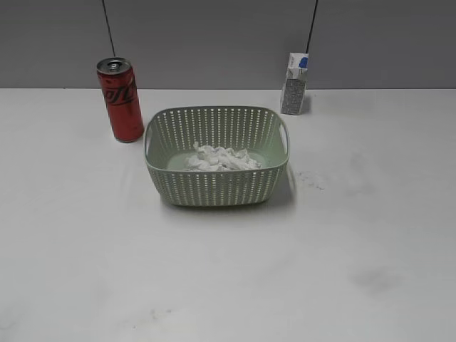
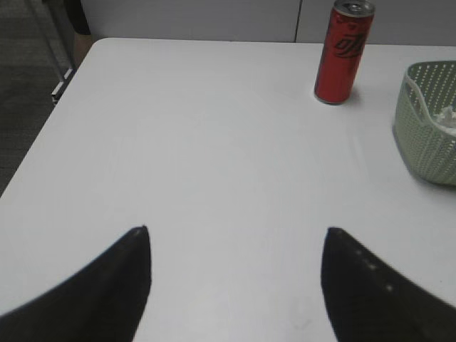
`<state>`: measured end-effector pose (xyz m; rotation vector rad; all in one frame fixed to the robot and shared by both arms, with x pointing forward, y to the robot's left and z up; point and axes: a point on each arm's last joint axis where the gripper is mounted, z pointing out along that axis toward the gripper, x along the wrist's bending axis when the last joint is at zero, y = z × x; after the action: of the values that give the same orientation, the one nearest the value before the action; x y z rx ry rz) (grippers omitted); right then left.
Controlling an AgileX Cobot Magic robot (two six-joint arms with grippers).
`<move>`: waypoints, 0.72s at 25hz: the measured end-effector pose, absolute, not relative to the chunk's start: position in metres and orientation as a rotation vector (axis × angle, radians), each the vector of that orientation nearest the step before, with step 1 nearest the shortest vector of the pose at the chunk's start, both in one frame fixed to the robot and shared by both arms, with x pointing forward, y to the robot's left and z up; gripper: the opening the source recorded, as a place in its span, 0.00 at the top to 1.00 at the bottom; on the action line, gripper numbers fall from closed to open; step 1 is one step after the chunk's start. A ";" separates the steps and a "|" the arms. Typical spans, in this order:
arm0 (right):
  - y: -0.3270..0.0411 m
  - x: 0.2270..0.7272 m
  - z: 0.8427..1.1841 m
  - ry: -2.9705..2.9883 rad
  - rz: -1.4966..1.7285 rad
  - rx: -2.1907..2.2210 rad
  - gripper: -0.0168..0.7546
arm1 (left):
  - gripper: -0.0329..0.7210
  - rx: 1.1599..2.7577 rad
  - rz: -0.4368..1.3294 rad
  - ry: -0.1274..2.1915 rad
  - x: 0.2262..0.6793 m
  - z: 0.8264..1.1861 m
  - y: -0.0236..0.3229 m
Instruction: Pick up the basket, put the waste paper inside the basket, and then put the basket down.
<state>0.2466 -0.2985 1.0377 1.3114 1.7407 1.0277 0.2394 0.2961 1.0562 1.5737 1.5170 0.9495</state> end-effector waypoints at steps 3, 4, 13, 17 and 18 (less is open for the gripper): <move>-0.298 0.247 1.038 1.740 1.029 1.311 0.37 | 0.24 1.571 0.946 1.523 0.240 1.055 0.296; -0.298 0.247 1.038 1.740 1.029 1.311 0.37 | 0.24 1.570 0.946 1.523 0.240 1.055 0.296; -0.298 0.247 1.038 1.741 1.033 1.313 0.37 | 0.26 1.599 0.916 1.445 0.237 1.055 0.296; -0.298 0.247 1.038 1.711 1.014 1.340 0.37 | 0.27 1.586 0.928 1.432 0.234 1.055 0.296; -0.299 0.247 1.038 1.695 1.003 1.354 0.37 | 0.27 1.585 0.929 1.431 0.234 1.055 0.296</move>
<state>0.2466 -0.2986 1.0378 1.3539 1.6951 1.0030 0.2341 0.2961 1.0555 1.5848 1.4307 0.9289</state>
